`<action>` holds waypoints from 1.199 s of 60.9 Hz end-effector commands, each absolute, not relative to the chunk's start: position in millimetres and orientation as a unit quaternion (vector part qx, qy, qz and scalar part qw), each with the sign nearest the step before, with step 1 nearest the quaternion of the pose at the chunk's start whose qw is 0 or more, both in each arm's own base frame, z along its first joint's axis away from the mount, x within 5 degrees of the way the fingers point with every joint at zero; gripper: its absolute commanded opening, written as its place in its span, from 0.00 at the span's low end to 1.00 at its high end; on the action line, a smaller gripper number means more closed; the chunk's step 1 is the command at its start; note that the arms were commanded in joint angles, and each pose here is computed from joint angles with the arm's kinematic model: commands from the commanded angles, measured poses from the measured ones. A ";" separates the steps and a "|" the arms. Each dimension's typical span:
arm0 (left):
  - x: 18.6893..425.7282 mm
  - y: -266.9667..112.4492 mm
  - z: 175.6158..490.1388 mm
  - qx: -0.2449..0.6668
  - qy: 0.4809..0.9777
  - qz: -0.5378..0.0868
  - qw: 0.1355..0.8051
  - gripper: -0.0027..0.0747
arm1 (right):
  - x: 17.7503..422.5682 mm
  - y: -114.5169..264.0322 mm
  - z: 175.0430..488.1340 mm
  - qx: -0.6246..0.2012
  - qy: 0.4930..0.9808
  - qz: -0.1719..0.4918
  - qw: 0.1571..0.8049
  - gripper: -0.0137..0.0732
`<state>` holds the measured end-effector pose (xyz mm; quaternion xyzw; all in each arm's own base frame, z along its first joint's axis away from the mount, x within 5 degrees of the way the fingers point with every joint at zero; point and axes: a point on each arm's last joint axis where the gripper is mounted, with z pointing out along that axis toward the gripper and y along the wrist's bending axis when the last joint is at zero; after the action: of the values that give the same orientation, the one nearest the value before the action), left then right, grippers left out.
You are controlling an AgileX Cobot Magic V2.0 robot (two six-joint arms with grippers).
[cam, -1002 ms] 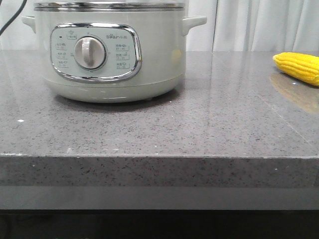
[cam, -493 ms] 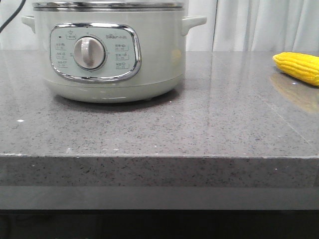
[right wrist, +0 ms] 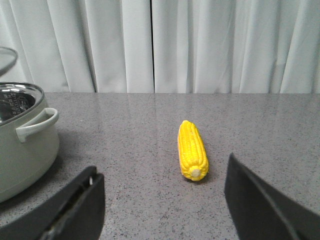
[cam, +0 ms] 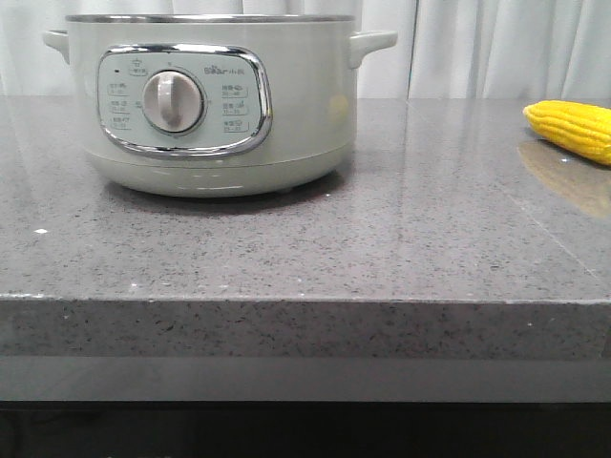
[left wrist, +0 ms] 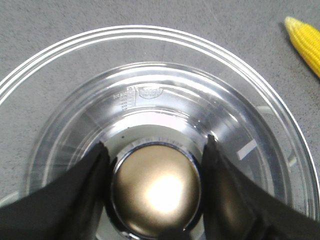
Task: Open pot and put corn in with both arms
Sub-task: 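Lift the glass lid off the pot with the left gripper, then lower the right gripper over the yellow corn and grasp it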
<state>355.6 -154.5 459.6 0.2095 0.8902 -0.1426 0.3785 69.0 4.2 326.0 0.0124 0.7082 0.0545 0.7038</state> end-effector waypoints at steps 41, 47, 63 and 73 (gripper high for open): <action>193.2 -72.7 541.8 0.187 0.808 -0.114 0.547 0.12 | 69.2 3.8 342.8 0.011 0.678 0.052 0.733 0.77; 171.2 -64.8 524.2 0.181 0.801 -0.113 0.560 0.12 | 70.9 3.9 340.6 0.012 0.688 0.051 0.724 0.77; 118.0 -47.1 479.8 0.172 0.796 -0.116 0.568 0.12 | 102.6 5.6 333.9 0.012 0.744 0.048 0.666 0.77; 98.3 -40.5 462.4 0.168 0.788 -0.117 0.580 0.12 | 141.5 7.7 350.4 0.013 0.783 0.045 0.620 0.77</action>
<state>105.7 -42.6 442.4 0.1869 0.8458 -0.0989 0.4898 121.1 7.3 325.1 0.0137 0.7979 0.0475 0.6008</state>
